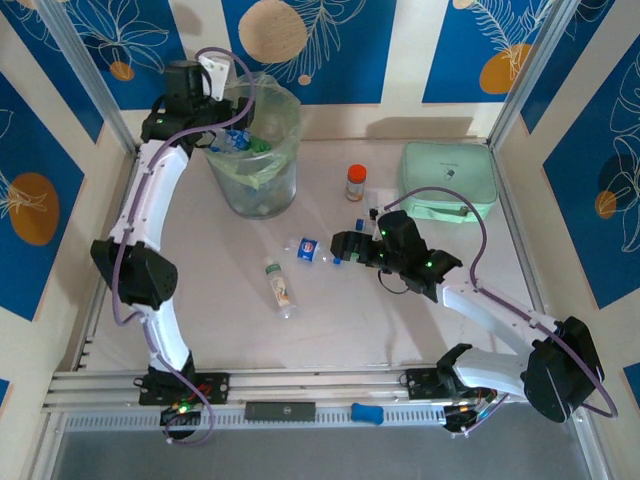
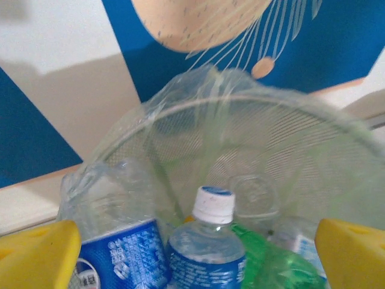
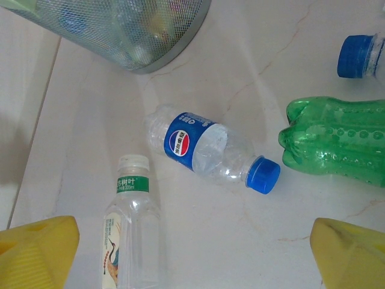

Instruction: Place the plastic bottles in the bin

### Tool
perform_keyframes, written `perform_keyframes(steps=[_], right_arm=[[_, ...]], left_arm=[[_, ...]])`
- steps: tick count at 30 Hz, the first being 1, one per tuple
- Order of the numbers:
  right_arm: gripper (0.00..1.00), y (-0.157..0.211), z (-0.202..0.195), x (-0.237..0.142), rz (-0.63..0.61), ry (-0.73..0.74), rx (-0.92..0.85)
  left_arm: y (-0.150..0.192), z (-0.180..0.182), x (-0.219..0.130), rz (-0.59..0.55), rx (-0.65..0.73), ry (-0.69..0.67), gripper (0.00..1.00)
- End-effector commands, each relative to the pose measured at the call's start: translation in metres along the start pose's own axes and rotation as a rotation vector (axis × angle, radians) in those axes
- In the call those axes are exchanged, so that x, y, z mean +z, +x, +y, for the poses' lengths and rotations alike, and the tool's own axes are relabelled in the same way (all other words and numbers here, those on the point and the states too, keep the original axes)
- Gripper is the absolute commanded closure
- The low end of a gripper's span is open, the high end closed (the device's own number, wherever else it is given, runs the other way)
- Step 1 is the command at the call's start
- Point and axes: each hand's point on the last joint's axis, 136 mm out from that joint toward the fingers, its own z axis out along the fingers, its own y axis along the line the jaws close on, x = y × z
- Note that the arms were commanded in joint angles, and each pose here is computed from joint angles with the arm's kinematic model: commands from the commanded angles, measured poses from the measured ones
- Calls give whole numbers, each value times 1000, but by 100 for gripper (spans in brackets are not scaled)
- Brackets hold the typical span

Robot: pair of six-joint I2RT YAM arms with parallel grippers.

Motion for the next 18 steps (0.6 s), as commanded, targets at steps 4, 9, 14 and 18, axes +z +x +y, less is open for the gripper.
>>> perform_keyframes(steps=[4,9,14,18], right_arm=[[1,-2,0,6,3,-1,9],[1,-1,-3,6,2,7,13],[1,-1,-4,6,3,17,7],[1,-2,-5,4,1,22,7]], left_arm=[[-12,-9,-23,-60,-73,67,1],[4,-18,-12,-30,-138,117,1],[22,-18,5,-2,-185,111,1],[32,-5,20,20,-222,56,1]])
